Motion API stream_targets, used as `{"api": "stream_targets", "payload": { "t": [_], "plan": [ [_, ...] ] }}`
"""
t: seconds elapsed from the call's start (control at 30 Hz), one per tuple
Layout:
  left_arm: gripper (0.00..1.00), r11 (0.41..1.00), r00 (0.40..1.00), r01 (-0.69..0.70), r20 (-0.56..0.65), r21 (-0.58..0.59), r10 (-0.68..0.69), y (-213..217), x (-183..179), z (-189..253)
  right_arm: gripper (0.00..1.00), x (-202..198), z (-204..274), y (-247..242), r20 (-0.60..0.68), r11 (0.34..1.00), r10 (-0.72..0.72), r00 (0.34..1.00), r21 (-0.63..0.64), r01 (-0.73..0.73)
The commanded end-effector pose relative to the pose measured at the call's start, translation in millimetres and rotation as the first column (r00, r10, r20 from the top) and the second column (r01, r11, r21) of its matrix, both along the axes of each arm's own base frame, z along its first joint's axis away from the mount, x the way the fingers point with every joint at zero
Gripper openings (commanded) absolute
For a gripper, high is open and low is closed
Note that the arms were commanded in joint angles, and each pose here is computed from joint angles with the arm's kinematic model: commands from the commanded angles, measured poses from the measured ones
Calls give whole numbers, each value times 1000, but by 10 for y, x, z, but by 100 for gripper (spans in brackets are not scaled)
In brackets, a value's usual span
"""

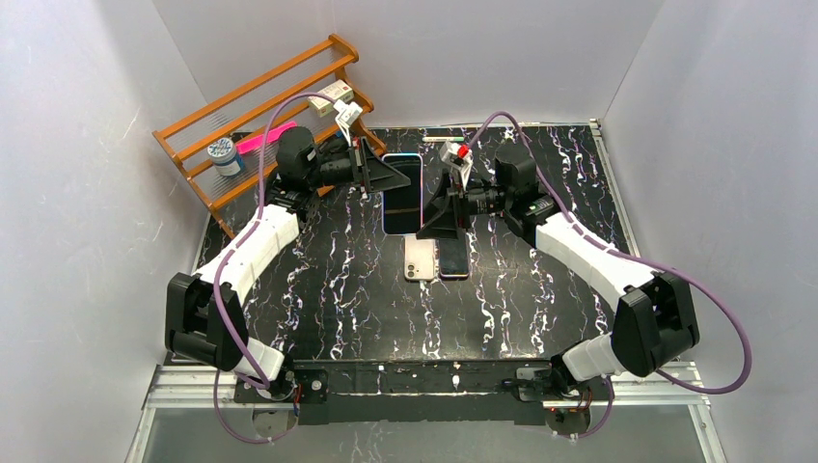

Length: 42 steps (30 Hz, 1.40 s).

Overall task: Take the phone out of the phone case
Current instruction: Remove the phone case from the phone.

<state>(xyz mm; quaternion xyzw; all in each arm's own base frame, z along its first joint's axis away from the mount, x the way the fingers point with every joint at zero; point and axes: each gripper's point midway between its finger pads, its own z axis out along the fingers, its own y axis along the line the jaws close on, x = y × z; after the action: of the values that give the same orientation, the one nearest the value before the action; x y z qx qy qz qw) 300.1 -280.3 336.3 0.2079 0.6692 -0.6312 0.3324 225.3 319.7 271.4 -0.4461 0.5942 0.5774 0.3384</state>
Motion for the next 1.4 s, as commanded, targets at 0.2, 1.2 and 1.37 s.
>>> {"api": "stream_targets", "payload": {
  "t": [0.2,1.2,1.37],
  "plan": [
    [0,996,995,58,89,-72,-52,3,-177,489,37,-64,238,87,87,994,84,993,56,-89],
    [0,984,977,148,-139,-97,-161,-56,-245,329,1,225,23,398,335,989,-118,935,-50,142],
    [0,983,978,151,-129,-101,-163,-32,-316,337,1,519,-21,242,169,963,-266,949,-1,270]
  ]
}}
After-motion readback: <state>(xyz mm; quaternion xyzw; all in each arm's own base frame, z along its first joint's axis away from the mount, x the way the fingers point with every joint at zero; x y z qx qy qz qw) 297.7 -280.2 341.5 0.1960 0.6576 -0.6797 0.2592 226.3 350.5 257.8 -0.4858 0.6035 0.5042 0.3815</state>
